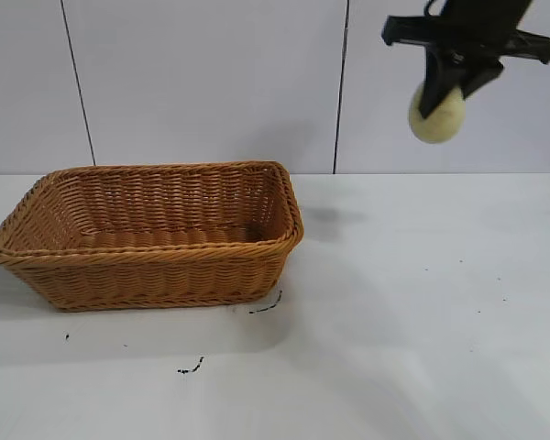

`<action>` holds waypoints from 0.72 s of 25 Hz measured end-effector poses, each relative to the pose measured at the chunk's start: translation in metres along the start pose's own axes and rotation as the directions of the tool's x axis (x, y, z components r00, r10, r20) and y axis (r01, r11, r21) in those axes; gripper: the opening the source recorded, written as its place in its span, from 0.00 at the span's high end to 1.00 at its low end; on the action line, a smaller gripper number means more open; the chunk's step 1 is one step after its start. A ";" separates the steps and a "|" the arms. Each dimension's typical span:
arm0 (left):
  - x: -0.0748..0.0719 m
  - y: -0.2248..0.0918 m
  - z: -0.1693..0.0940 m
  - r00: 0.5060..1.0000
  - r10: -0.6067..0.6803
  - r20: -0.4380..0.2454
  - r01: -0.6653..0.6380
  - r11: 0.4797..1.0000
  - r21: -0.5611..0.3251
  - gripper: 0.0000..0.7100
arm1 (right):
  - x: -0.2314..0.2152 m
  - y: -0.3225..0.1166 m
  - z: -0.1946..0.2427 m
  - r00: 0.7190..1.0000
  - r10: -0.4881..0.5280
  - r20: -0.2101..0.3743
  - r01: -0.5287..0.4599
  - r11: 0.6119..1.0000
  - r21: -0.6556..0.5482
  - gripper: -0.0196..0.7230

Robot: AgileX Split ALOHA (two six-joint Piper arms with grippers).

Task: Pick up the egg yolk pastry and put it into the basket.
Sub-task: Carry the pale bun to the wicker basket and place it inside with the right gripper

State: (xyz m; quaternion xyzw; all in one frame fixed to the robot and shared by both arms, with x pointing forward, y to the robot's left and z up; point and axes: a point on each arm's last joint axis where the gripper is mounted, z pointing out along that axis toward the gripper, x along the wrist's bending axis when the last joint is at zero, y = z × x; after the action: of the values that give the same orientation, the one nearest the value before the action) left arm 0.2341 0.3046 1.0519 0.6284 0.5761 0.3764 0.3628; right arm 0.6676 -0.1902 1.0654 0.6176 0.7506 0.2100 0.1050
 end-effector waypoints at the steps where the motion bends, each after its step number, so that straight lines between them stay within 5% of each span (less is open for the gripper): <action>1: 0.000 0.000 0.000 1.000 0.000 0.000 0.000 1.000 0.000 0.02 | 0.012 0.005 -0.003 1.000 -0.015 -0.013 0.015 1.000 -0.021 0.84; 11: 0.000 0.000 0.000 1.000 0.000 0.000 0.000 1.000 0.000 0.02 | 0.152 0.001 0.050 0.957 -0.244 -0.157 0.237 0.970 -0.063 0.85; 18: 0.000 0.000 0.000 1.000 0.000 0.000 0.000 1.000 0.000 0.02 | 0.199 -0.024 0.120 0.933 -0.305 -0.191 0.296 0.952 -0.077 0.85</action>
State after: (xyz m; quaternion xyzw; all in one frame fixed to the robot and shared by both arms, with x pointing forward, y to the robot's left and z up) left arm 0.2341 0.3046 1.0519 0.6284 0.5761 0.3764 0.3628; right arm 0.6536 0.0220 0.9681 0.4685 0.8379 0.2702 0.0739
